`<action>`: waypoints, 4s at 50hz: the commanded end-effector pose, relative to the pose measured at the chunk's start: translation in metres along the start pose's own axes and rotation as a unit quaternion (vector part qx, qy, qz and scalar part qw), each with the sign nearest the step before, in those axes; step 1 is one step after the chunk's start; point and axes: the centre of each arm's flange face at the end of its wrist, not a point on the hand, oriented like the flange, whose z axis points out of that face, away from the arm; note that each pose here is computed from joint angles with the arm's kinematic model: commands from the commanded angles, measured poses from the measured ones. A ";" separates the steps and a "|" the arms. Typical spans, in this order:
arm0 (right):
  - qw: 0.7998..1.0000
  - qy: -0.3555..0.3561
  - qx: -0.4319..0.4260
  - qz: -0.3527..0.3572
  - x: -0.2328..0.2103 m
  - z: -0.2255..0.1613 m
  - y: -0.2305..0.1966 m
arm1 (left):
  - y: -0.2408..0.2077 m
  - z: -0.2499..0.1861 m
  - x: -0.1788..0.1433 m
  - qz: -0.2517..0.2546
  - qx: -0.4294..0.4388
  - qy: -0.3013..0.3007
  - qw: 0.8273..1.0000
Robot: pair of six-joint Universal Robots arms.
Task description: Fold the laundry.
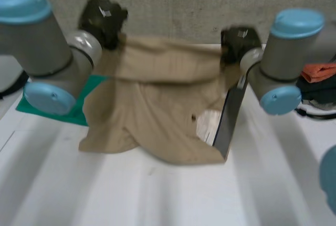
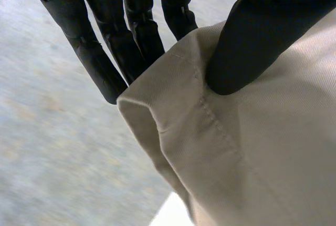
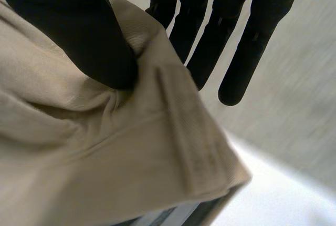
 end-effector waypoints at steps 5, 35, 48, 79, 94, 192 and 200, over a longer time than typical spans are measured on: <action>0.963 0.035 0.256 -0.078 0.011 -0.053 -0.151 | -0.116 -0.029 -0.083 -0.058 0.153 -0.088 0.983; 0.968 0.001 0.241 -0.075 0.035 -0.165 -0.233 | -0.205 -0.142 -0.159 -0.091 0.244 -0.140 0.955; 0.991 0.001 0.123 -0.057 0.014 -0.088 -0.139 | -0.106 -0.023 -0.124 -0.106 0.141 -0.111 0.978; 0.990 0.043 0.075 -0.113 0.018 -0.040 -0.051 | -0.010 0.009 -0.049 -0.092 -0.021 -0.115 0.989; 0.958 -0.173 -0.174 -0.150 0.026 -0.122 0.029 | 0.028 -0.141 0.028 -0.100 -0.241 0.117 0.958; 0.983 0.057 -0.045 -0.171 0.057 -0.049 0.053 | 0.031 0.042 0.066 0.075 0.049 0.003 0.996; 0.967 0.129 0.027 -0.219 0.049 -0.002 0.083 | 0.062 0.070 0.091 0.097 0.024 -0.025 0.995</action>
